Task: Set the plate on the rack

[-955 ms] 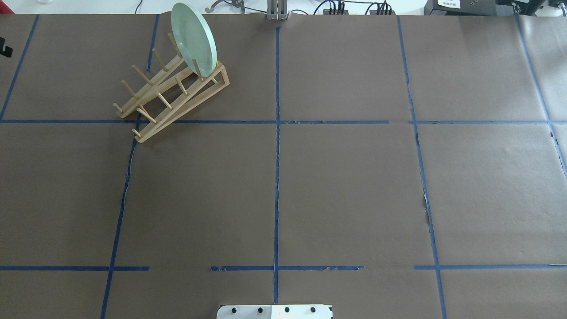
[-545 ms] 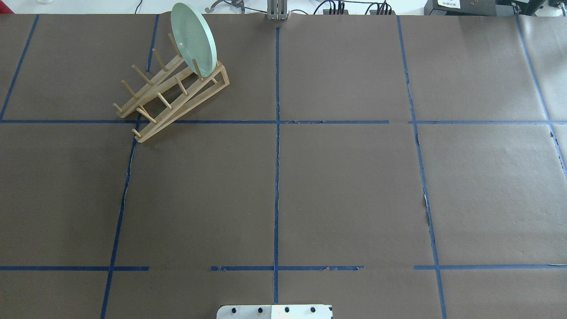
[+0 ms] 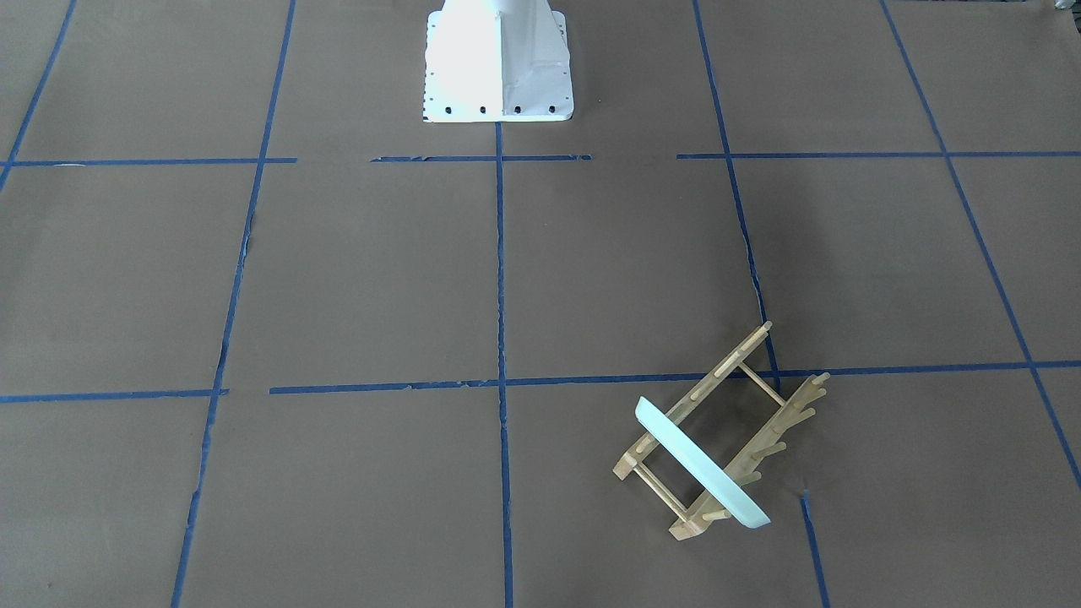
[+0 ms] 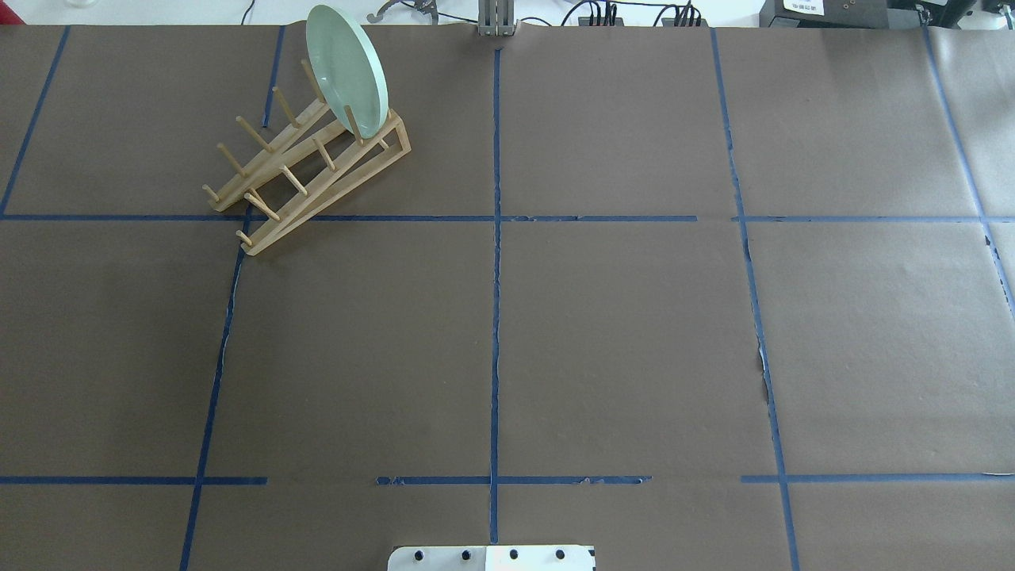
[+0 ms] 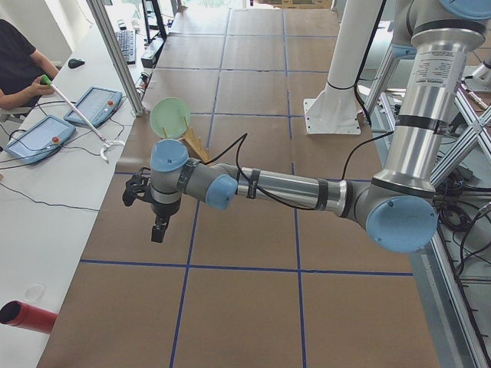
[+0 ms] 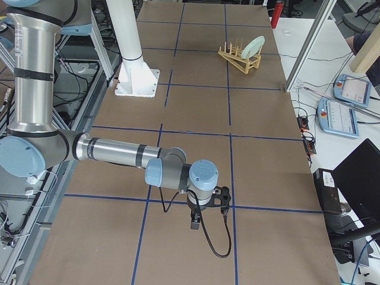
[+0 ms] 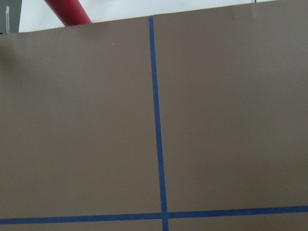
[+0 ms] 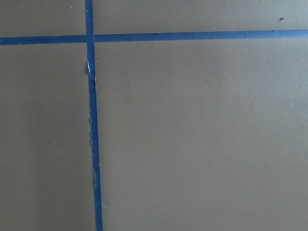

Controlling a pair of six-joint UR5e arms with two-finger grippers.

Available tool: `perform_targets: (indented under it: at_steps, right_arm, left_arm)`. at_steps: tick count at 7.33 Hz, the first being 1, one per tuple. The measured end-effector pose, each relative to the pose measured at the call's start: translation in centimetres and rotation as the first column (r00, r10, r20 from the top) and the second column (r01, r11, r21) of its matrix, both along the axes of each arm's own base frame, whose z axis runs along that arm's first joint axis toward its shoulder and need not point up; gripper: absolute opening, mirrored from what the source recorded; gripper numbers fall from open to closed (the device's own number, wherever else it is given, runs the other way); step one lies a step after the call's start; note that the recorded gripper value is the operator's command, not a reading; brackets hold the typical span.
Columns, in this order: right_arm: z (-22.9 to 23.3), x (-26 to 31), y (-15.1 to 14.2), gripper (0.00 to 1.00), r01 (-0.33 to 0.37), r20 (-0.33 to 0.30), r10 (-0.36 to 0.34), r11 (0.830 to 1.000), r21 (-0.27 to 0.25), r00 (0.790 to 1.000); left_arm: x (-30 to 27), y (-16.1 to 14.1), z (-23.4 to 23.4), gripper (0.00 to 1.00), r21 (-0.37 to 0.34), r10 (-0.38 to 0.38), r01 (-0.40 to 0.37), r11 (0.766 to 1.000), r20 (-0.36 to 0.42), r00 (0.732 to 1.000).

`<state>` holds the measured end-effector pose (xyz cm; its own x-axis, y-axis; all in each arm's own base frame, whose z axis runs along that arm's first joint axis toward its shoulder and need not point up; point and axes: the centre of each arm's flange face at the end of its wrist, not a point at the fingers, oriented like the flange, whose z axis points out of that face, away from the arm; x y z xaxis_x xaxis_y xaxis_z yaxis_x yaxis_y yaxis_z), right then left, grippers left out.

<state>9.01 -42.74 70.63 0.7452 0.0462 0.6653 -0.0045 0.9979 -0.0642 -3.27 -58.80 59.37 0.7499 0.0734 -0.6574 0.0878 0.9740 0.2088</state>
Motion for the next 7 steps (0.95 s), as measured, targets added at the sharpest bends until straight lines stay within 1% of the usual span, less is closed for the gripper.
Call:
perform_targets:
  at_steps: [1, 2, 3, 4, 5, 6, 7]
  right_arm:
    - [0.0, 0.0, 0.0, 1.0, 0.0, 0.0, 0.0, 1.0, 0.0, 1.0]
    - [0.0, 0.0, 0.0, 1.0, 0.0, 0.0, 0.0, 1.0, 0.0, 1.0]
    - [0.0, 0.0, 0.0, 1.0, 0.0, 0.0, 0.0, 1.0, 0.0, 1.0]
    - [0.0, 0.0, 0.0, 1.0, 0.0, 0.0, 0.0, 1.0, 0.001, 1.0]
    - [0.0, 0.0, 0.0, 1.0, 0.0, 0.0, 0.0, 1.0, 0.0, 1.0]
    - [0.0, 0.0, 0.0, 1.0, 0.0, 0.0, 0.0, 1.0, 0.0, 1.0]
    - [0.0, 0.0, 0.0, 1.0, 0.0, 0.0, 0.0, 1.0, 0.0, 1.0]
  left_arm:
    - [0.4, 1.1, 1.9, 1.0, -0.024, 0.057, -0.059, 0.998, -0.059, 0.997]
    - [0.4, 2.2, 3.3, 1.0, -0.055, 0.093, -0.098, 0.994, -0.093, 0.991]
    - [0.0, 3.0, 4.0, 1.0, -0.118, 0.098, -0.11, 0.987, -0.109, 0.989]
    - [-0.6, 3.5, 3.9, 1.0, -0.187, 0.085, -0.106, 0.977, -0.118, 0.989]
    - [-1.6, 3.8, 3.3, 1.0, -0.228, 0.066, -0.092, 0.969, -0.121, 0.99]
    - [-2.6, 4.2, 2.5, 1.0, -0.206, 0.071, -0.092, 0.974, -0.105, 0.992]
    - [-3.3, 4.8, 1.9, 1.0, -0.154, 0.099, -0.108, 0.982, -0.069, 0.993]
